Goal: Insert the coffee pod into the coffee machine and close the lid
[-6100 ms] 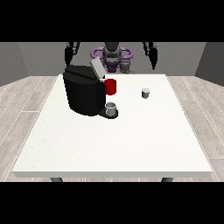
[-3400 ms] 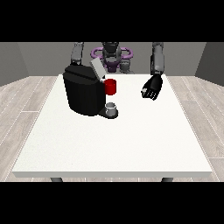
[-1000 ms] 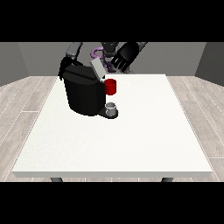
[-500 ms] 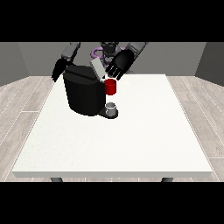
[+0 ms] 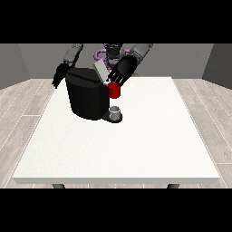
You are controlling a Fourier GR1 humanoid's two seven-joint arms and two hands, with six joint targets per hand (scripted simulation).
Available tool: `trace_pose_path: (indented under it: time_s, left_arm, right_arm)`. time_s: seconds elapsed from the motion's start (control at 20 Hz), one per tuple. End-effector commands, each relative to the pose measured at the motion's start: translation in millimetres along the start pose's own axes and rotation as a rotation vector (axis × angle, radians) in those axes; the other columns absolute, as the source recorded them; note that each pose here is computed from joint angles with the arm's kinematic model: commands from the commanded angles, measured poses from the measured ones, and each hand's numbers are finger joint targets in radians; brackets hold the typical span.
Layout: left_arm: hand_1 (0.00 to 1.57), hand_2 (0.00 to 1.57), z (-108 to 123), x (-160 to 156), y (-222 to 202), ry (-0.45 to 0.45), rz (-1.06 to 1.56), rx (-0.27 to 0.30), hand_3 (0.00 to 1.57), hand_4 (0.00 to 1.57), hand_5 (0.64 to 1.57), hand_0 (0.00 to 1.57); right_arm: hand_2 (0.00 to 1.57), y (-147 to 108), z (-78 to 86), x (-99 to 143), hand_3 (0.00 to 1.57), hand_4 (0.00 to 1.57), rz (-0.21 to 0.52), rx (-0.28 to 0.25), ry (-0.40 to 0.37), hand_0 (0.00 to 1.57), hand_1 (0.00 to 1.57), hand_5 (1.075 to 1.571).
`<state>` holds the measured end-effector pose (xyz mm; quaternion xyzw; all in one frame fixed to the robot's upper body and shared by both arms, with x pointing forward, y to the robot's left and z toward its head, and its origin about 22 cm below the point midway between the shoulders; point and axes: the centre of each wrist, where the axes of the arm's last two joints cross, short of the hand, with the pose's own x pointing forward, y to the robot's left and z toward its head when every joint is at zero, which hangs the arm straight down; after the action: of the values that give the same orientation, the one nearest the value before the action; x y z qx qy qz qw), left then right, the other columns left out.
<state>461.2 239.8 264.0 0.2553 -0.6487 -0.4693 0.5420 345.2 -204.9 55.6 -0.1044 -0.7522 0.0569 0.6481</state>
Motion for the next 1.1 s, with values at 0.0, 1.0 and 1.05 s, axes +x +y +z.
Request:
trace_pose_path:
  time_s: [0.0, 1.0, 1.05]
  left_arm:
    - [1.19, 1.23, 2, 8, 17, -0.014, -0.027, 0.024, 1.2, 0.44, 1.571, 1.19]
    - [1.24, 1.26, -1, 24, 24, -0.065, -0.087, 0.123, 1.2, 0.29, 1.571, 1.24]
    - [1.27, 1.27, 5, 2, 26, -0.013, -0.08, 0.119, 1.18, 0.17, 1.571, 1.27]
  right_arm:
    - [0.0, -14, -10.8, 6, 0.0, 0.22, -0.015, -0.019, -0.027, 0.0, 0.0, 1.571]
    - [0.0, 0, -6.7, -1, 0.0, 0.0, 0.006, -0.022, -0.014, 0.0, 0.0, 1.571]
    - [0.0, 6, 6.2, -5, 0.0, 0.0, 0.012, -0.003, -0.028, 0.0, 0.0, 1.571]
